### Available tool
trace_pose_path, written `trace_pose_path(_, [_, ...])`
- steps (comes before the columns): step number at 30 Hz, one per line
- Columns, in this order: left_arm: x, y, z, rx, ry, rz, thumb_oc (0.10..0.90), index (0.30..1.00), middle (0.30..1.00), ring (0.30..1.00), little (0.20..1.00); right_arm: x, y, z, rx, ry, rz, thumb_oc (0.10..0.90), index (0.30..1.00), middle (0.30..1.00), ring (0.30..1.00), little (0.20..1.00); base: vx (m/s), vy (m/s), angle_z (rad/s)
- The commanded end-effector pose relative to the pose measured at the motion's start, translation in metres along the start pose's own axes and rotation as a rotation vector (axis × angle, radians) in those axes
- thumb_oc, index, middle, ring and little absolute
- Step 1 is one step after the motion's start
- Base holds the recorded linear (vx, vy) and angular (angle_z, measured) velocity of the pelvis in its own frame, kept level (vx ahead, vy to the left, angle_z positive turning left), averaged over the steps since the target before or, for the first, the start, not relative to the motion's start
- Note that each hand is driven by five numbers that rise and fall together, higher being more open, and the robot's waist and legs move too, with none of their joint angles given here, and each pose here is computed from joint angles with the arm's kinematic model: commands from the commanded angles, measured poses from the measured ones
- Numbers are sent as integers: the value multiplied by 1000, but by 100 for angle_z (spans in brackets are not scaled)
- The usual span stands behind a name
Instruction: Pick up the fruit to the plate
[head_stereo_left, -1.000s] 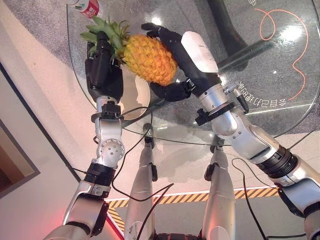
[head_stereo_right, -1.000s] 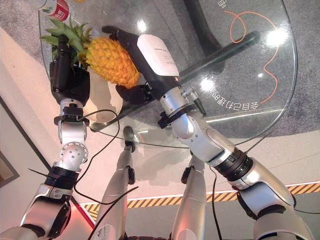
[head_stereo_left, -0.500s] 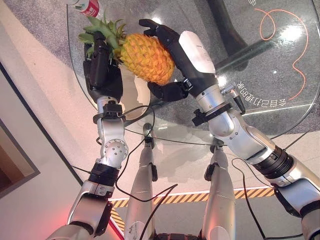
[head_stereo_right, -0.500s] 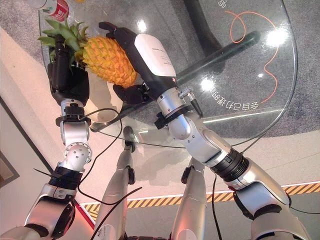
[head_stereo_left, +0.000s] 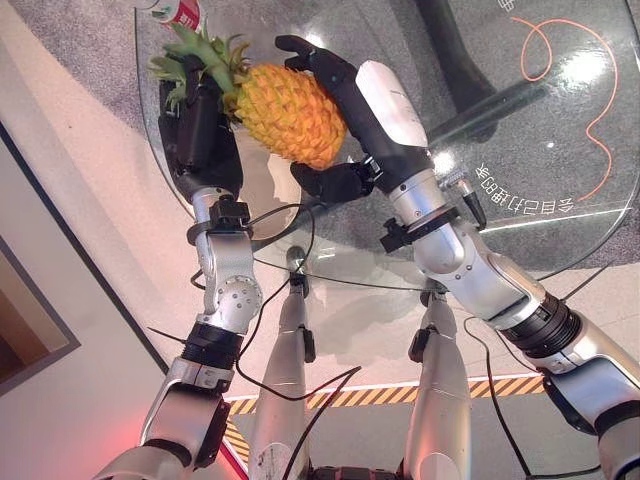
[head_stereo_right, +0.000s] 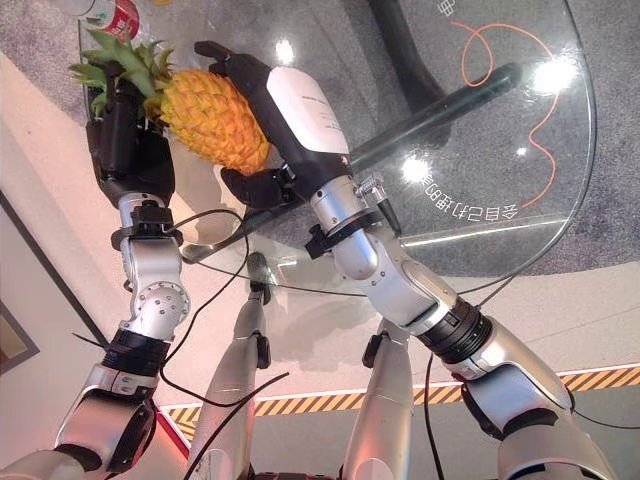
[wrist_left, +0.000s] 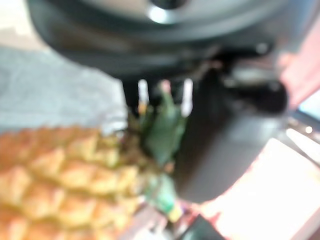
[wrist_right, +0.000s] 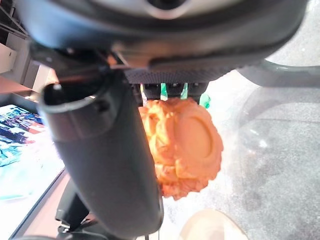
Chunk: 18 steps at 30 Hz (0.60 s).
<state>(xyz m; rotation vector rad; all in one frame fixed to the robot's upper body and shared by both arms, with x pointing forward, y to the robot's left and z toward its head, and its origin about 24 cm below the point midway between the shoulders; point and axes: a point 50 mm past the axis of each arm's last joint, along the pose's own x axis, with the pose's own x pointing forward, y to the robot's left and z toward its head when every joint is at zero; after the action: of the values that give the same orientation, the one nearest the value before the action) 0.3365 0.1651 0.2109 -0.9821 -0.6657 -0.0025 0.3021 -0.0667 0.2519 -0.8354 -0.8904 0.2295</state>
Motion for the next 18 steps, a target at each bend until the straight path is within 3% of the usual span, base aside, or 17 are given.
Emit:
trace_pose_path(1, [12, -59, 35, -51, -224, -256, 100, 300, 300, 300, 200, 18, -37, 49, 3, -263, -198, 800, 900, 900, 900, 900, 0, 0, 0])
trace_pose_path(18, [13, -55, 35, -33, -231, -231, 100, 300, 300, 300, 200, 18, -38, 50, 1, -261, -216, 800, 900, 900, 900, 900, 0, 0, 0])
